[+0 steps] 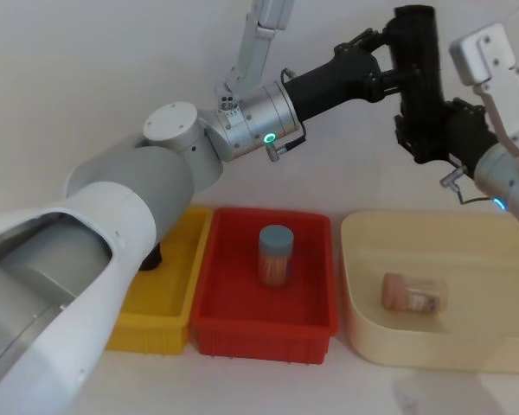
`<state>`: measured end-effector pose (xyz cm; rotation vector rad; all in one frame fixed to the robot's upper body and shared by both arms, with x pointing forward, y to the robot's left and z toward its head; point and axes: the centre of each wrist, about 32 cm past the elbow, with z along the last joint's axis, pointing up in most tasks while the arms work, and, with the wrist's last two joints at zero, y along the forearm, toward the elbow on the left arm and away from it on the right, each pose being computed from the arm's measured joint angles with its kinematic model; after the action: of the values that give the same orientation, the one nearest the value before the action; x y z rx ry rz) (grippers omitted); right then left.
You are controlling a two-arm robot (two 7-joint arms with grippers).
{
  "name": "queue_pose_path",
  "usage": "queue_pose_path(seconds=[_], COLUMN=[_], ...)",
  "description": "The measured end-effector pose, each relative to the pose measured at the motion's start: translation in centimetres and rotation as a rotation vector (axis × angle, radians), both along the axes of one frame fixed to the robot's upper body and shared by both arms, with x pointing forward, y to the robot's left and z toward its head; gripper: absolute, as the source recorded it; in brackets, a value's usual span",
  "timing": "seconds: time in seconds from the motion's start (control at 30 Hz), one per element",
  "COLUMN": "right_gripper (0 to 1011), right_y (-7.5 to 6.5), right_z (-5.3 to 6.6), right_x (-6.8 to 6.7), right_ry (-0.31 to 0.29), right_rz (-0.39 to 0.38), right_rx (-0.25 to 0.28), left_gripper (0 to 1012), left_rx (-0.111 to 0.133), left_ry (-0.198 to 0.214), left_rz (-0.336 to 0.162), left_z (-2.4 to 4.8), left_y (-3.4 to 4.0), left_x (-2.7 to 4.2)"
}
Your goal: Pick up the garbage bag with the one hand and transfer it to the other hand.
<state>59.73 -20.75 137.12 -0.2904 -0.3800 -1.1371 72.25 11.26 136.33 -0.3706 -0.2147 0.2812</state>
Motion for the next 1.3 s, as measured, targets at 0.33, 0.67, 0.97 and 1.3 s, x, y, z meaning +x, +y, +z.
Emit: queue_pose_path(seconds=[0.33,0.67,0.97,1.3], right_gripper=[553,677,921,1002], right_y=[-1.6,-3.6,-4.9,-5.6], right_z=[-0.6,-1.7,-2.6,-3.0], right_x=[-0.3,-0.5,-0.5,-0.6], right_ry=[0.011,0.035,0.058,0.068], right_rz=[-0.113,-0.254,-0.337,-0.376], right_rx=[0.048,0.113,0.154,0.172], left_gripper=[1002,1001,1002,1002], left_rx=[0.000,0.000,0.000,0.000], left_ry=[0.000,0.000,0.000,0.000], left_rz=[0.000,0.000,0.000,0.000], left_z=[0.00,0.00,0.00,0.00], left_y=[0.00,0.00,0.00,0.00], left_x=[0.00,0.00,0.00,0.00])
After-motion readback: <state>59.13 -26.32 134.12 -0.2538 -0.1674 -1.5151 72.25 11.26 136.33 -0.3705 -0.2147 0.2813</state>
